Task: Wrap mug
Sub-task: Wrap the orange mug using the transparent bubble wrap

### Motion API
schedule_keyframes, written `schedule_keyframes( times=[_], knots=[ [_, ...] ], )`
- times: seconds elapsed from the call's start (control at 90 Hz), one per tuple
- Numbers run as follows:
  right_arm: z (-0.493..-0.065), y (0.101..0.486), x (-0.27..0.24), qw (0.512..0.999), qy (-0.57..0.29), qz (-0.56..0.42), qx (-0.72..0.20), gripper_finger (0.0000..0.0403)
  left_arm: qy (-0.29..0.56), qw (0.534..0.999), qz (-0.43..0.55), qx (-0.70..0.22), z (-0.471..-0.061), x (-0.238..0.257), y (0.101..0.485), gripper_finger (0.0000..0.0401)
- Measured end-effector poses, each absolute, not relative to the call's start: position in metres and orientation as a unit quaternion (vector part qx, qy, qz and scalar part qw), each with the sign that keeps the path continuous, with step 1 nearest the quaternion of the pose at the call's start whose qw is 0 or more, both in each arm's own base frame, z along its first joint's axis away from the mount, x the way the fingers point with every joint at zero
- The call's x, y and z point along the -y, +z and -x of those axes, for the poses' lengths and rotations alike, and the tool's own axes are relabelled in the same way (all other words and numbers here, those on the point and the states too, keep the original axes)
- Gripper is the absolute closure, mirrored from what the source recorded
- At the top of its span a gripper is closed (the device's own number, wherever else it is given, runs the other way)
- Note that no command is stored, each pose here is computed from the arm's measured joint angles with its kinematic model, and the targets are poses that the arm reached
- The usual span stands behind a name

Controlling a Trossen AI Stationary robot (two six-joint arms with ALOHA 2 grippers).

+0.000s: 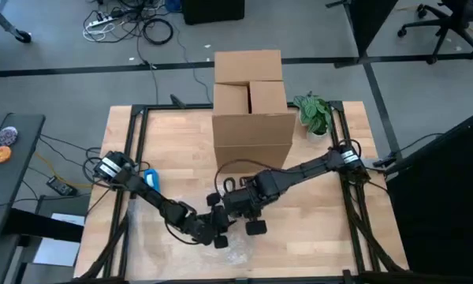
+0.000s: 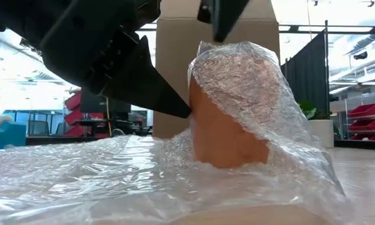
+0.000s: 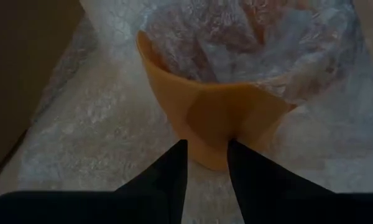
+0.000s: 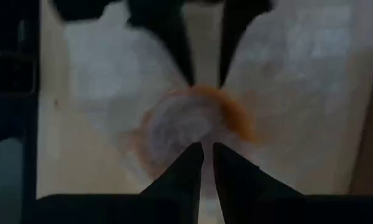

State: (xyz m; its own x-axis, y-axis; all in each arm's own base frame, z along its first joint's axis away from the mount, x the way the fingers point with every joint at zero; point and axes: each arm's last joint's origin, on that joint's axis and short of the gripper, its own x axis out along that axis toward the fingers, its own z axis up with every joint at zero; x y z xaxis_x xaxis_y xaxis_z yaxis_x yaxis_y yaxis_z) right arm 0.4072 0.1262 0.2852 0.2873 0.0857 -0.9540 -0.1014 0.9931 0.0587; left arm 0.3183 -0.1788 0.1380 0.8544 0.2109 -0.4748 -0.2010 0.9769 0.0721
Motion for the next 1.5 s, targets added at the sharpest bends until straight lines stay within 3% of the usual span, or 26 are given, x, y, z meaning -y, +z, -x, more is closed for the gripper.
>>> schedule_keyframes(
  times=[0.3, 0.756, 1.256, 1.378, 1.5],
  knots=[
    [-0.399, 0.28, -0.119, 0.771, -0.001, -0.018, -0.636, 0.0383, 0.108, 0.962, -0.011, -0.249, -0.318, 0.179, 0.138, 0.0302],
    [-0.398, 0.276, -0.14, 0.776, -0.025, -0.07, -0.626, 0.0383, 0.107, 0.963, -0.01, -0.247, -0.319, 0.179, 0.138, 0.0302],
    [-0.403, 0.193, -0.145, 0.793, 0.014, -0.08, -0.603, 0.0383, 0.106, 0.965, -0.007, -0.241, -0.319, 0.179, 0.139, 0.0302],
    [-0.397, 0.204, -0.143, 0.771, 0.017, -0.065, -0.634, 0.0383, 0.105, 0.966, -0.004, -0.237, -0.32, 0.18, 0.14, 0.0302],
    [-0.39, 0.239, -0.151, 0.773, 0.005, -0.014, -0.635, 0.0383, 0.105, 0.966, -0.004, -0.237, -0.32, 0.179, 0.14, 0.0302]
  ],
)
